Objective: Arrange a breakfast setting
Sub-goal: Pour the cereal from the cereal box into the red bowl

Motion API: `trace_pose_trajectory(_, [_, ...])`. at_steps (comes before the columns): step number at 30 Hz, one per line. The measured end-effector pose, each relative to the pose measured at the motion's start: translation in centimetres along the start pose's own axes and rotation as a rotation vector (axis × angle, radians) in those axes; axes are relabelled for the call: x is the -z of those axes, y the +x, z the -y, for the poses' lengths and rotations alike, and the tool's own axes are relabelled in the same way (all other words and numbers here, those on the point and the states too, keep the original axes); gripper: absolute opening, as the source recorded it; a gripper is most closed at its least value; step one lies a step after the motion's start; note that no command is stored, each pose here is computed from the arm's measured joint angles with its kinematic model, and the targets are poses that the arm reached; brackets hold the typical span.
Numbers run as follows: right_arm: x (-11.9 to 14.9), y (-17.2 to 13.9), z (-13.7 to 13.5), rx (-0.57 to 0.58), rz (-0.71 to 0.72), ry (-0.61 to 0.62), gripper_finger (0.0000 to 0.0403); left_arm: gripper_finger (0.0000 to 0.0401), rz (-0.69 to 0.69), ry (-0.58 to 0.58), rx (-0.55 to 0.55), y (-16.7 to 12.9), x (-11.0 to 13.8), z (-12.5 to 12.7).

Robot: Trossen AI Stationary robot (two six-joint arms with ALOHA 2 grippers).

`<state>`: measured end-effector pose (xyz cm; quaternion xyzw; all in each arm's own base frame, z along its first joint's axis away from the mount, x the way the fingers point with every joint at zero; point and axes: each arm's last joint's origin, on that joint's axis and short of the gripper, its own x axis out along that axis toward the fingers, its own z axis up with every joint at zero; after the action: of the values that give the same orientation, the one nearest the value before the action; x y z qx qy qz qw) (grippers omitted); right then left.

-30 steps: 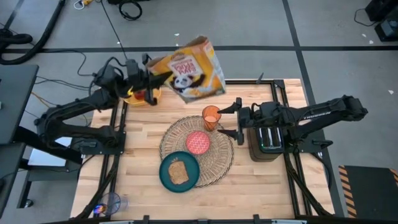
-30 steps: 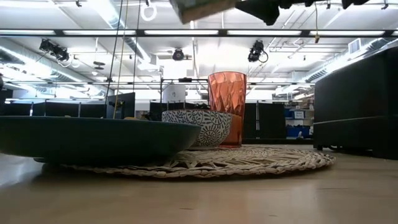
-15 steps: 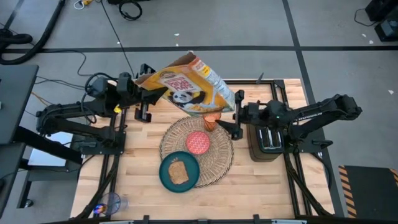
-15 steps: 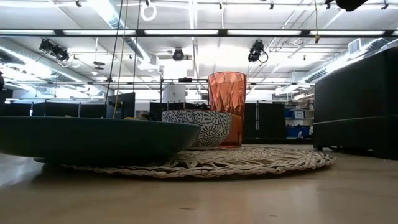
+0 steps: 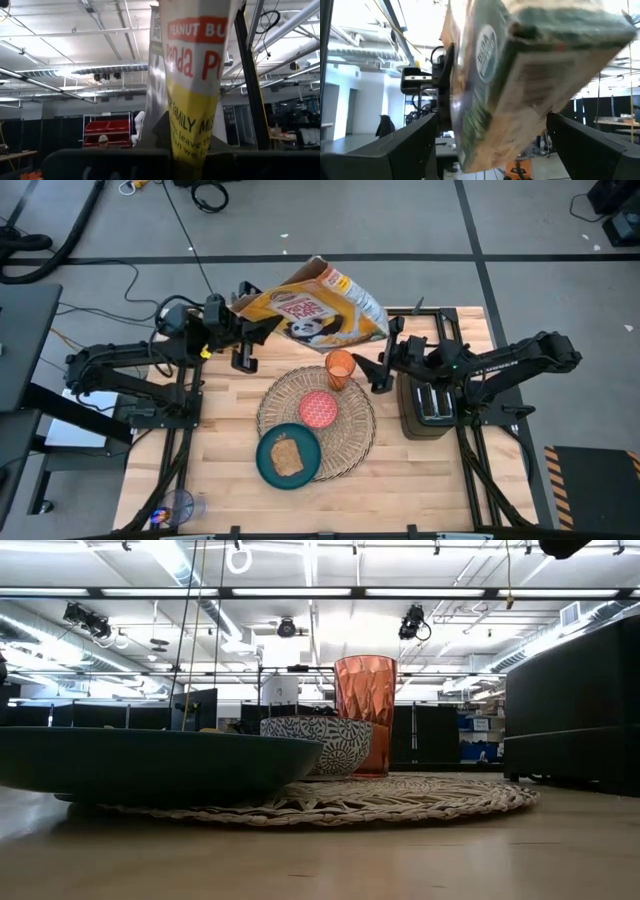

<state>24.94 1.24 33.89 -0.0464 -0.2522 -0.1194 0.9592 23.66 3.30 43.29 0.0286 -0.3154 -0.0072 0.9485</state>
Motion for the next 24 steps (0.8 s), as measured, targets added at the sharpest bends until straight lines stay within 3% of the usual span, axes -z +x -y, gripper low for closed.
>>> trace_pose_trajectory(11, [-1.0,-0.1,0.1,-0.002,0.105,0.034,0.0382,0.0012,0.038,-0.039,0.041,0.0,-0.4,0.3])
trace_pose_trajectory(16, [-1.5,-0.1,0.2,-0.053,0.169,0.036,0.0382,0.0012,-0.041,-0.053,0.036,0.7,2.1,0.1])
trace_pose_trajectory(24, [-1.5,0.0,0.4,-0.059,0.166,0.041,0.0347,0.0012,0.025,-0.025,0.033,1.6,4.0,-0.1])
